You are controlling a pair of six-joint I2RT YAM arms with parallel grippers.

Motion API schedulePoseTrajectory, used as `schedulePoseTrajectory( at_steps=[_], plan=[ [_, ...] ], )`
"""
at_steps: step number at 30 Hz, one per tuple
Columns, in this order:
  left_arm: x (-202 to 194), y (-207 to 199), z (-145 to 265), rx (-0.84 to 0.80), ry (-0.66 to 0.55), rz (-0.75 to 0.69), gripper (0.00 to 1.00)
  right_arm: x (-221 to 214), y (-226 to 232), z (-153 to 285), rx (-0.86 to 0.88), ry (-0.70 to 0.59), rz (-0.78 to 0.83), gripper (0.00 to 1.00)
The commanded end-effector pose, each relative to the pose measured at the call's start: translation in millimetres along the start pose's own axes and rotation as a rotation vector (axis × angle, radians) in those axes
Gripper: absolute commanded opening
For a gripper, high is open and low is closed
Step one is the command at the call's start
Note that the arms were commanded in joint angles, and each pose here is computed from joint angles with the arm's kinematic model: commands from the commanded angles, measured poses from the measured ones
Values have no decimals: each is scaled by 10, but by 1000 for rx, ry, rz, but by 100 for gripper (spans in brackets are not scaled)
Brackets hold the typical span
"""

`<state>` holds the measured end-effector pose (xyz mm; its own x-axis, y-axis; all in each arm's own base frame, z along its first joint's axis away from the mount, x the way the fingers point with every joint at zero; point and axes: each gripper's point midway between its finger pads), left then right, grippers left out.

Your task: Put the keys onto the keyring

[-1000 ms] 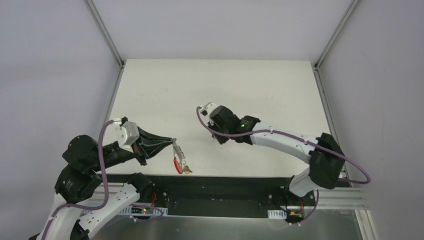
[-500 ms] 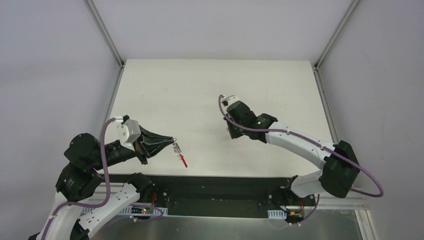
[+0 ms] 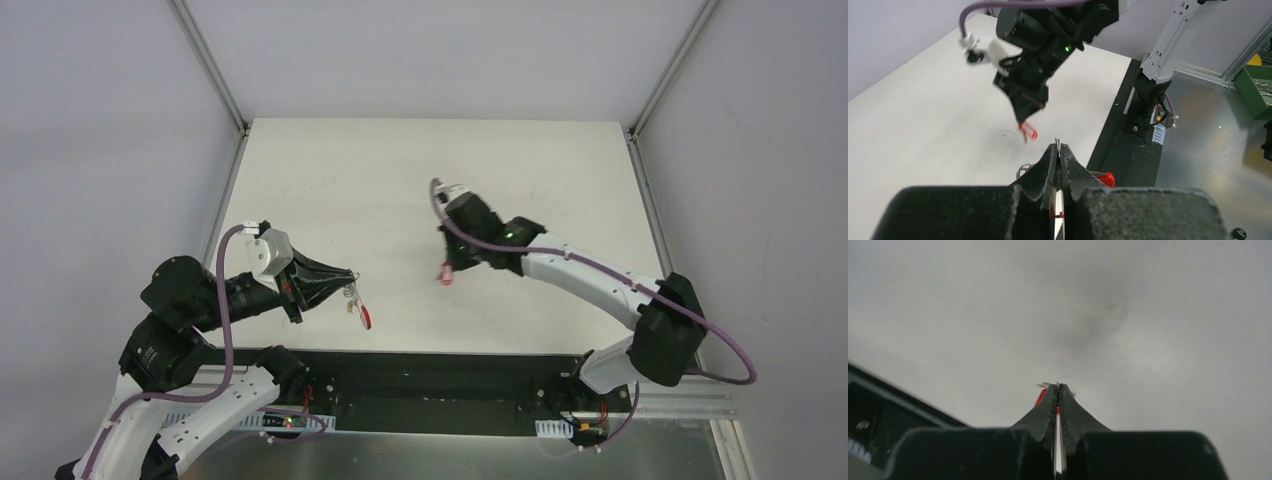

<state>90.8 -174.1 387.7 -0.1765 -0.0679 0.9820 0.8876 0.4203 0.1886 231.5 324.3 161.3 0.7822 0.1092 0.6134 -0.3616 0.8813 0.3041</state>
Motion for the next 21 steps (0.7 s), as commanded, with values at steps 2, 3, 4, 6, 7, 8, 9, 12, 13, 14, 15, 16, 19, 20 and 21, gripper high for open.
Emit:
schedulePoseTrajectory(
  at_steps=[2,3,4,6,7,8,9,12,13,14,15,16,19,20,21],
  plan=[
    [198,23,-8,7,-72,-22,0,-11,-377,425,-45,14,-12,0],
    [193,30,-21,6,-68,-23,0,53,-534,424,-171,-20,18,0],
    [194,18,-34,-5,-66,-21,0,140,-946,385,-334,-57,-39,0],
    [203,-9,-50,-24,-72,-15,0,7,-847,392,-136,108,-209,0],
    [186,0,-60,-20,-68,-10,0,-6,-388,494,74,123,-168,0],
    [180,11,-61,-14,-66,-11,0,-66,-72,611,135,79,-47,0],
    [177,22,-65,-9,-64,-12,0,31,-158,644,48,4,14,0],
    [214,5,-74,-24,-73,-16,0,120,-657,574,-111,25,-108,0],
    [225,5,-77,-26,-73,-15,0,108,-571,585,-65,31,-112,0],
    [232,6,-82,-27,-74,-15,0,123,-449,616,-16,11,-101,0],
    [229,9,-84,-26,-73,-14,0,138,-368,644,19,-2,-91,0],
    [228,11,-87,-26,-73,-14,0,148,-316,679,48,-5,-88,0],
    [251,-11,-98,-43,-78,-10,0,85,-157,790,152,36,-51,0],
    [254,-24,-104,-52,-77,-7,0,80,-92,860,195,43,-30,0],
    [268,-39,-102,-61,-80,-7,0,73,-27,934,241,47,-7,0]
  ],
)
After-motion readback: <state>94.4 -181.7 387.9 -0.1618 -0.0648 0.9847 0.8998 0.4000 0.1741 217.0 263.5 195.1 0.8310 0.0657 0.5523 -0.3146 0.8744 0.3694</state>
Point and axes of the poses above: each gripper's point midway between its finger pads, its own z axis back along the fingers, its own y axis along the line the jaws close on, x = y × z, and after that the axes turned 14 degrees about -z, right-handed
